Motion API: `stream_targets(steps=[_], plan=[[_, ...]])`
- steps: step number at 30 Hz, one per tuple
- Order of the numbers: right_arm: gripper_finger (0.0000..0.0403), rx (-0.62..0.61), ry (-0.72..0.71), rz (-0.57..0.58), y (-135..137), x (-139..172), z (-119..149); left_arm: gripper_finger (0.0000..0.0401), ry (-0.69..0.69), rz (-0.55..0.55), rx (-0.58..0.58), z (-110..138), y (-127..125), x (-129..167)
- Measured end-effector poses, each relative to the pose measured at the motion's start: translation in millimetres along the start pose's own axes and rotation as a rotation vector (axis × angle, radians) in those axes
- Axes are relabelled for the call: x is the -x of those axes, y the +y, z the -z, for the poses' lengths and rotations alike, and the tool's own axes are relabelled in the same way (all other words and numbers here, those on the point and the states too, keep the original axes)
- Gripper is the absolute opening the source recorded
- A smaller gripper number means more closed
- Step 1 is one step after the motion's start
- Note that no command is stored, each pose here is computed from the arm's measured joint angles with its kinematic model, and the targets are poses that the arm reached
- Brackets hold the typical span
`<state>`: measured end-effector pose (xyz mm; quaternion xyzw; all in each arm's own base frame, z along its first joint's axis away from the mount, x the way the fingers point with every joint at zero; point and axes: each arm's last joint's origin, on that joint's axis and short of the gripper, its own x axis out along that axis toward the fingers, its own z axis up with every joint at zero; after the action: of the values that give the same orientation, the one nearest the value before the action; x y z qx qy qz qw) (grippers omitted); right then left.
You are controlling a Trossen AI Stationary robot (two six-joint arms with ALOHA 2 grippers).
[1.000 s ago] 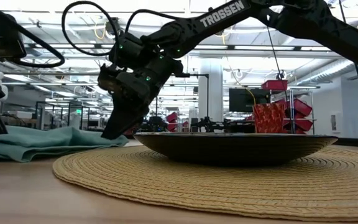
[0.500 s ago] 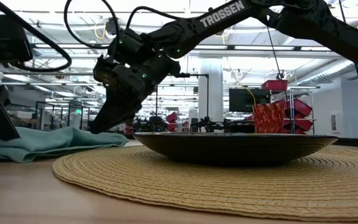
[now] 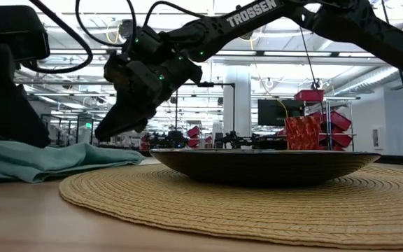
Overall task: Set table place
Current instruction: Put the silver fork on the blue napkin
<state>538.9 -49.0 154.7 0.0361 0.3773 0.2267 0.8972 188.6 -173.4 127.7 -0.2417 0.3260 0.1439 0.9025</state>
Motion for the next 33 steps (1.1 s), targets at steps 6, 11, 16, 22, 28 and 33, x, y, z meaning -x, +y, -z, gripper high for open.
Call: stream_targets(steps=[6,11,16,22,28,33], plan=[[0.0093,-0.004,0.005,0.007,0.8,8.9,-3.6,0.0096,-0.006,-0.001,-0.063,-9.1,-11.3,5.5],[0.0093,-0.009,-0.012,0.033,-2.7,31.2,-12.6,0.0096,-0.065,-0.121,-0.167,-31.5,-7.9,22.9],[0.0093,-0.056,0.064,0.056,-5.7,67.1,-13.2,0.0096,-0.117,-0.26,-0.222,-52.8,12.8,40.3],[0.0093,-0.186,0.393,0.179,-23.3,105.1,21.2,0.0096,-0.026,-0.353,-0.245,-67.9,35.1,52.9],[0.0093,-0.238,0.476,0.318,-52.7,125.2,39.0,0.0096,0.03,-0.401,-0.268,-73.6,48.0,63.8],[0.0093,-0.266,0.399,0.423,-77.6,145.8,40.9,0.0096,0.039,-0.414,-0.28,-74.8,51.9,68.7]])
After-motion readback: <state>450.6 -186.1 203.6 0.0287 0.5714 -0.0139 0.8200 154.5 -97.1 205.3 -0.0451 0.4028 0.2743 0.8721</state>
